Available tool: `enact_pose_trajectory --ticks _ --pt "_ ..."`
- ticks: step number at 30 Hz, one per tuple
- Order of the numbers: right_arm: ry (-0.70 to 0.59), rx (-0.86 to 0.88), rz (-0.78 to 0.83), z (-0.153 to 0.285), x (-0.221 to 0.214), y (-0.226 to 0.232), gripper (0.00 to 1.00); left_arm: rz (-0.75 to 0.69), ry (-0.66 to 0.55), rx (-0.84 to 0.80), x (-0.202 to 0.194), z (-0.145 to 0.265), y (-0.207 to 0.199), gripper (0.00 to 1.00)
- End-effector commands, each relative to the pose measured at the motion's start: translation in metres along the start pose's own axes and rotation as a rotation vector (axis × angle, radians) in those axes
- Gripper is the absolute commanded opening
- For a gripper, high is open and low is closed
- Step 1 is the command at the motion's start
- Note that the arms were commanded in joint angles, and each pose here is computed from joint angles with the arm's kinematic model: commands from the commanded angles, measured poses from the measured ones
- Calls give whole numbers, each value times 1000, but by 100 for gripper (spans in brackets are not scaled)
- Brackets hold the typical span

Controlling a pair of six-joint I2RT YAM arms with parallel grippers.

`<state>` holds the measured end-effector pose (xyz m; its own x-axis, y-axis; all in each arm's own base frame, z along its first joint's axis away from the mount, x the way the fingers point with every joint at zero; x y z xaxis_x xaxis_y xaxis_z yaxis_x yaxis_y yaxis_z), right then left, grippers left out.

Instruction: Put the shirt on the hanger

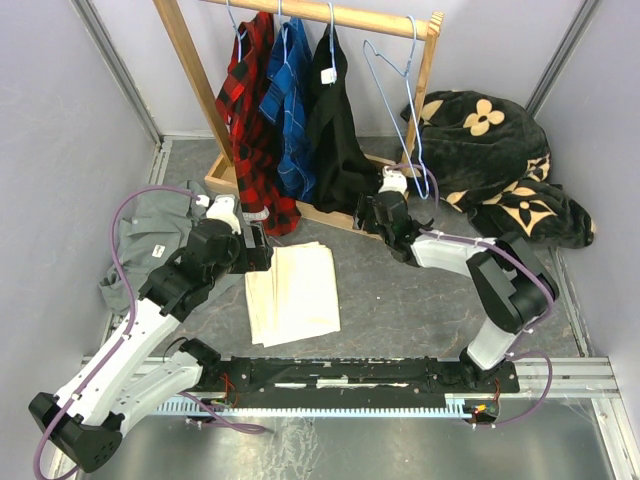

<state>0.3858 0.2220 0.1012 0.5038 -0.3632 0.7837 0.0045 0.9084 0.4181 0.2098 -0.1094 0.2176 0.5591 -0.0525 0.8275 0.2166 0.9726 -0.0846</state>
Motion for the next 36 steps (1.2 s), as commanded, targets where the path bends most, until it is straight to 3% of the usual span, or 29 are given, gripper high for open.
enact_pose_trajectory --ticks 1,8,10,11,16,26,36 --pt "-73 28 -47 22 10 2 72 -19 -52 -31 11 2 -3 100" --pt "-101 -18 -98 49 -3 -26 62 -19 -53 -34 11 2 -4 100" --pt "-122 -44 -102 54 -3 -34 51 -20 -50 -35 10 1 -4 100" --pt "-133 -57 -83 56 -1 -38 39 -20 -51 -38 11 1 -5 100" --pt "-176 -25 -3 56 24 -22 1 -21 -49 -37 10 1 -4 100" --pt "-387 -43 47 48 72 -10 0 -21 -44 -35 10 0 -4 100" --pt "-518 85 150 -2 76 20 1 -23 -39 -38 9 0 -5 100"
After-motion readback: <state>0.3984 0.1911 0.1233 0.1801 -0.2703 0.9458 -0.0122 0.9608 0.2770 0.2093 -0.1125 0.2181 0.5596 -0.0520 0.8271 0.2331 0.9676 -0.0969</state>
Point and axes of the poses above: each gripper's point midway between its finger pads, its own z axis back along the fingers, its own y axis along the line the jaws close on, x = y × z, the point moved 3 cm from there along z, back along the fingers, and after that the axes turned 10 degrees about -z, right-handed, at the moved point
